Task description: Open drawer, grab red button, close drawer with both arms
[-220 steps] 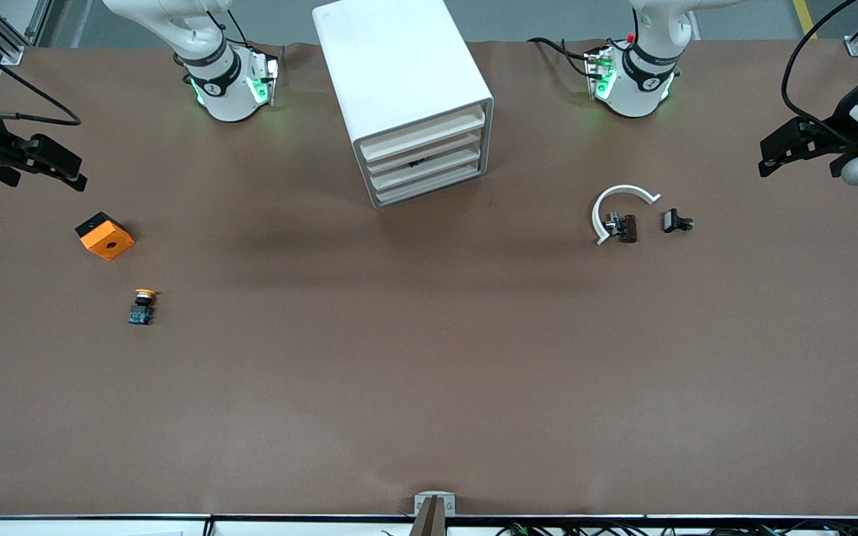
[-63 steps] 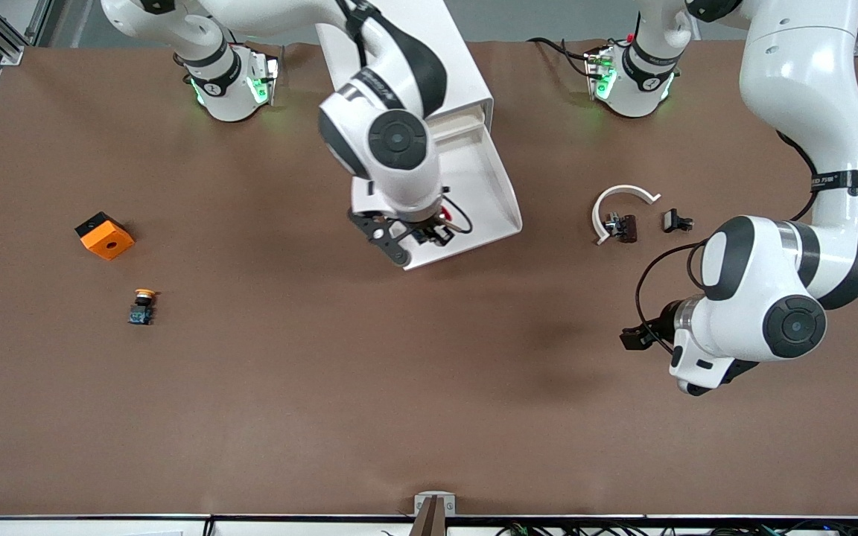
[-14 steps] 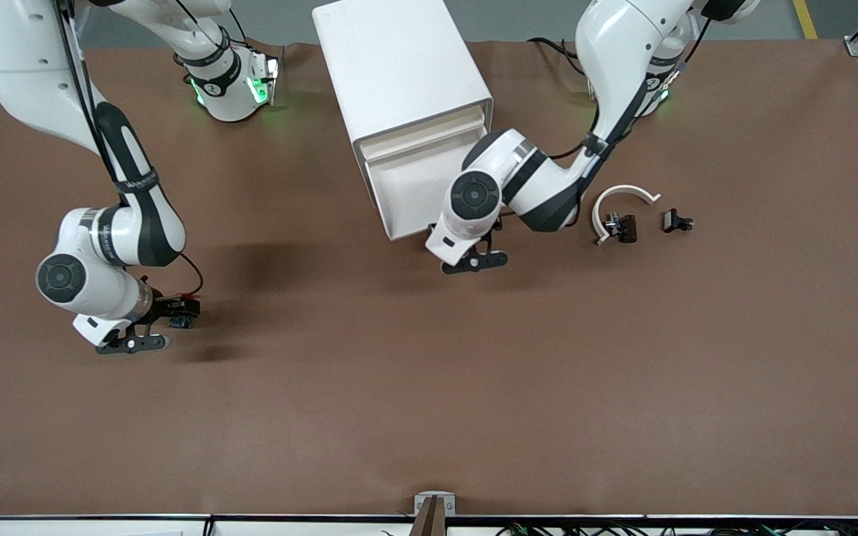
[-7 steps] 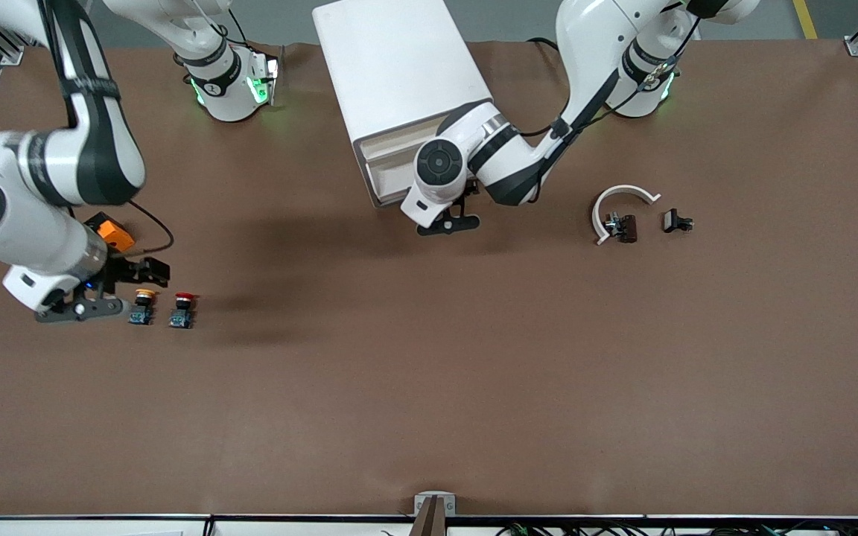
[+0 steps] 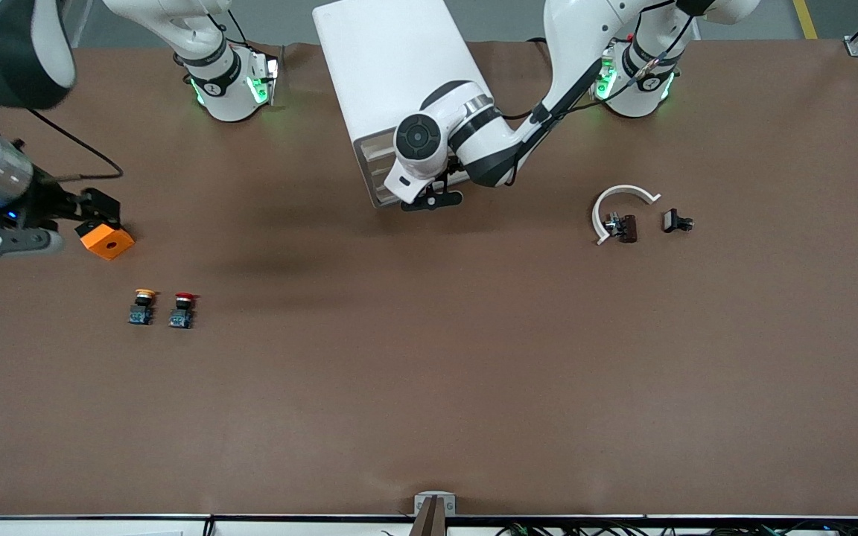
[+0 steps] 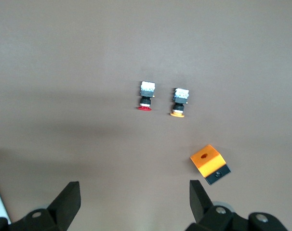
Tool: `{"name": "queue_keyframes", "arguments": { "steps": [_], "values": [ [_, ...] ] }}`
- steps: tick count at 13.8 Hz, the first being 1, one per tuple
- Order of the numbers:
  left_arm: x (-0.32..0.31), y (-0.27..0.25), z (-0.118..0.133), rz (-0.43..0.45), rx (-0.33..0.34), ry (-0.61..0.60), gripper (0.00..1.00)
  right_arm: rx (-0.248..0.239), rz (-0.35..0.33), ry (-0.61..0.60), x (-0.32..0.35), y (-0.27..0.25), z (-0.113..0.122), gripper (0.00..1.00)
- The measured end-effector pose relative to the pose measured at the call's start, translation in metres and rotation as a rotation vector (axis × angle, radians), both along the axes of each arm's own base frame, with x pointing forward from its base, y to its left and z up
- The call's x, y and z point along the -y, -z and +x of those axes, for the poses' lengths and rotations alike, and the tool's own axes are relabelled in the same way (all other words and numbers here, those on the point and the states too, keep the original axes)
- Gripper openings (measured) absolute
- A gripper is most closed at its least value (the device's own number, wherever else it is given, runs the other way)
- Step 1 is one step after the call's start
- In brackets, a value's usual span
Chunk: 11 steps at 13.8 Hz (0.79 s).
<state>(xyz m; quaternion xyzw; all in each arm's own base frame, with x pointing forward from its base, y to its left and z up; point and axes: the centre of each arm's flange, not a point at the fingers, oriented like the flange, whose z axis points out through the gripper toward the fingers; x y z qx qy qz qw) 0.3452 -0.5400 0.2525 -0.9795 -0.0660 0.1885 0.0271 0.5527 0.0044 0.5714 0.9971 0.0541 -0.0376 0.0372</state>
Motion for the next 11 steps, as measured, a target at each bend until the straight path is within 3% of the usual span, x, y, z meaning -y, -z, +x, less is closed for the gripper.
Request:
{"name": "queue_keyframes", "arguments": {
  "steps": [3, 5, 11],
  "values": [
    [-0.002, 0.001, 0.003, 0.004, 0.001, -0.010, 1.00, 0.029, 0.001, 0.008, 0.001, -0.049, -0.005, 1.00],
    [-0.014, 0.000, 0.026, 0.012, 0.032, -0.038, 1.00, 0.042, 0.001, 0.010, 0.002, -0.060, -0.005, 1.00],
    [-0.141, -0.043, 0.198, 0.023, 0.216, -0.264, 1.00, 0.033, 0.032, 0.017, 0.002, -0.056, -0.004, 1.00]
  ]
}}
